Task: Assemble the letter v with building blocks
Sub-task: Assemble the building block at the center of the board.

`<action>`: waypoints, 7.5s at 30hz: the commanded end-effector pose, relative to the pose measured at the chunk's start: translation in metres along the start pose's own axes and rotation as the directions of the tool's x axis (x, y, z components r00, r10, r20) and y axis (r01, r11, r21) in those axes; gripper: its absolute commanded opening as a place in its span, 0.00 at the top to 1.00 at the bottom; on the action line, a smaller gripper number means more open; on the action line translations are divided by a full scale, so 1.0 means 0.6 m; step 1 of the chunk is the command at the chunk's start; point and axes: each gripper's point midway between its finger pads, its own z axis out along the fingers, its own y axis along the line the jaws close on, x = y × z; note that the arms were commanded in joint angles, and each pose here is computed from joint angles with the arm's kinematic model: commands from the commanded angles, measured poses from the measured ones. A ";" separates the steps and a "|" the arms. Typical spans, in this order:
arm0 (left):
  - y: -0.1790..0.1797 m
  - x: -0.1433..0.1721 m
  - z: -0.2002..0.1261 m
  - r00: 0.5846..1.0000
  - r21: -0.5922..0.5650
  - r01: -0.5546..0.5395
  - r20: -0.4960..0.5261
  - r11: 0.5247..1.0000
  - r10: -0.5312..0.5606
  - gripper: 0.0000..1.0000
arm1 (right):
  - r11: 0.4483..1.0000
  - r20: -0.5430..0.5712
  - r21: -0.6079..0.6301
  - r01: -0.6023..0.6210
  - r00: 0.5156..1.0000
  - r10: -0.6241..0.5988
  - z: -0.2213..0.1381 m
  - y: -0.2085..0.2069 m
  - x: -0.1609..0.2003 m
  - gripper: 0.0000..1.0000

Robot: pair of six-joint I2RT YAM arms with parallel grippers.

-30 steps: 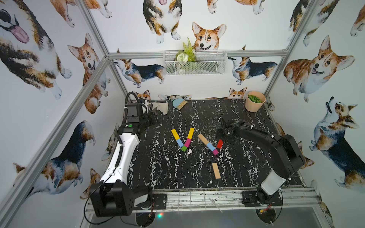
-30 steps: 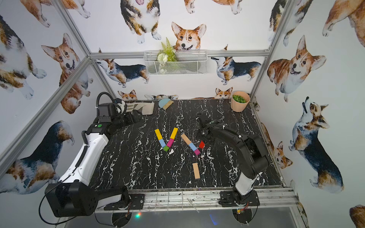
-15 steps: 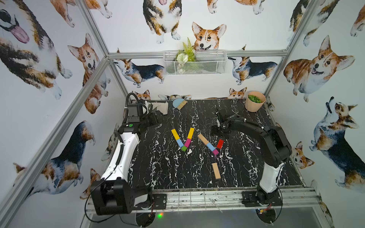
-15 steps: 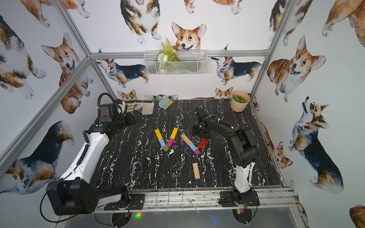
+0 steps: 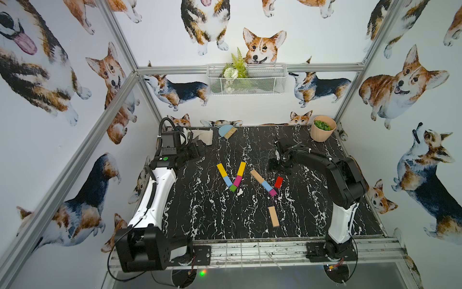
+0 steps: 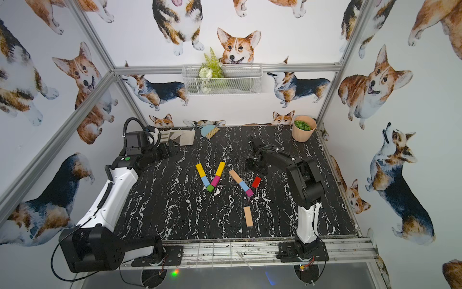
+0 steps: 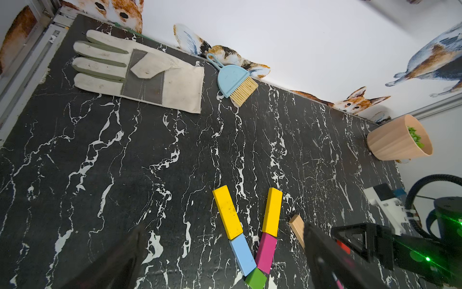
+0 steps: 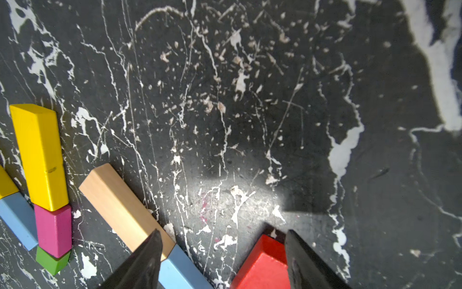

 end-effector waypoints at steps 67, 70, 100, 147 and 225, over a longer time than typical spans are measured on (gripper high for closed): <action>-0.003 -0.009 -0.003 1.000 0.012 -0.010 0.024 1.000 0.009 0.00 | 0.999 -0.074 -0.046 -0.026 0.997 0.022 0.015 0.006 0.043 0.17; -0.004 -0.010 -0.004 1.000 0.011 -0.009 0.024 1.000 0.009 0.00 | 0.999 -0.071 -0.042 -0.022 0.997 0.019 0.013 0.006 0.044 0.17; -0.006 -0.011 -0.005 1.000 0.021 -0.006 0.029 1.000 0.006 0.00 | 0.999 -0.007 -0.019 0.032 0.999 -0.032 -0.042 0.024 0.024 0.16; -0.005 -0.012 -0.007 0.999 0.014 -0.011 0.031 1.000 0.010 0.00 | 0.994 -0.117 0.057 0.092 0.989 -0.085 0.026 0.052 0.089 0.16; -0.007 -0.013 -0.008 0.999 0.019 -0.009 0.033 1.000 0.008 0.00 | 0.947 -0.038 0.176 0.267 0.964 -0.265 -0.057 0.073 0.150 0.17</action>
